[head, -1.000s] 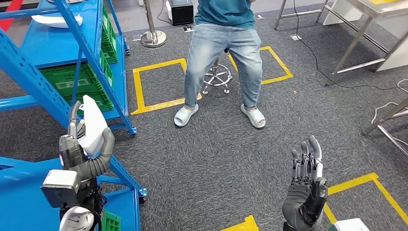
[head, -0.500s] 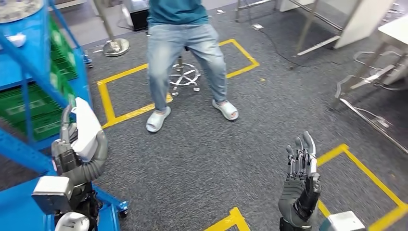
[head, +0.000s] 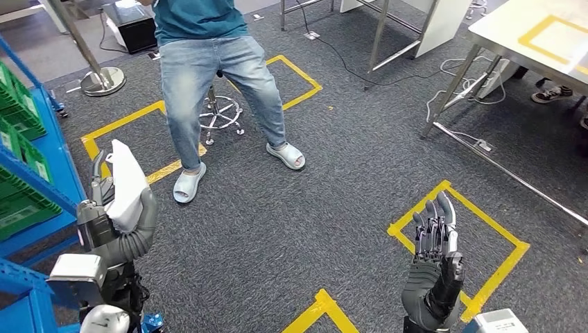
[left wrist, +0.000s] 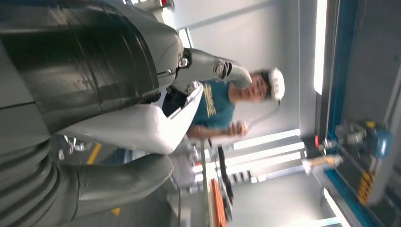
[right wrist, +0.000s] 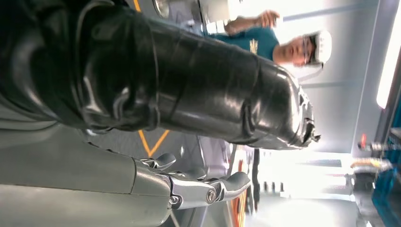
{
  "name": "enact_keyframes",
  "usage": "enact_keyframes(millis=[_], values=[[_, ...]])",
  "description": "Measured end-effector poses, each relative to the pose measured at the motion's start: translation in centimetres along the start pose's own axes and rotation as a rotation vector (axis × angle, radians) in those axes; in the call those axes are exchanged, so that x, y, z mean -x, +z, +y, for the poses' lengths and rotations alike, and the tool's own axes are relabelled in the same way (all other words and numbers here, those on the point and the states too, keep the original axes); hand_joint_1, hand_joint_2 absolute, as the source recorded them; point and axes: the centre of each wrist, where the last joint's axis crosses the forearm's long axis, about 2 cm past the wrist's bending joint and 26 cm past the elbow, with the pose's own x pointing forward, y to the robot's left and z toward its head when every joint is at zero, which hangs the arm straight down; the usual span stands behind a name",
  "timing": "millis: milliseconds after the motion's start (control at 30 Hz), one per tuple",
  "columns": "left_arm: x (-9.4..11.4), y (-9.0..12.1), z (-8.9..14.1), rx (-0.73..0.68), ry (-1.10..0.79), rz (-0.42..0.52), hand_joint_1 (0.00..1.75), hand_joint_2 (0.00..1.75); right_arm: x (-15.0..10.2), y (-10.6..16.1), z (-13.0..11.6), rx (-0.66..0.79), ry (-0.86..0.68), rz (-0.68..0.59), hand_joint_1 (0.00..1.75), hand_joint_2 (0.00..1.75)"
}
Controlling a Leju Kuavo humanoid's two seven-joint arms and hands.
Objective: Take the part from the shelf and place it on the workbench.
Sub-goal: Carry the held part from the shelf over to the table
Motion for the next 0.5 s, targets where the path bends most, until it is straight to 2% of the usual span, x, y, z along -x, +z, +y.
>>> enact_keyframes(millis=[500], values=[[-0.2, -0.03, 0.03, -0.002, -0.029, 0.025, 1.75, 1.75, -0.05, -0.01, -0.04, 0.008, 0.001, 0.002, 0.0, 0.0]])
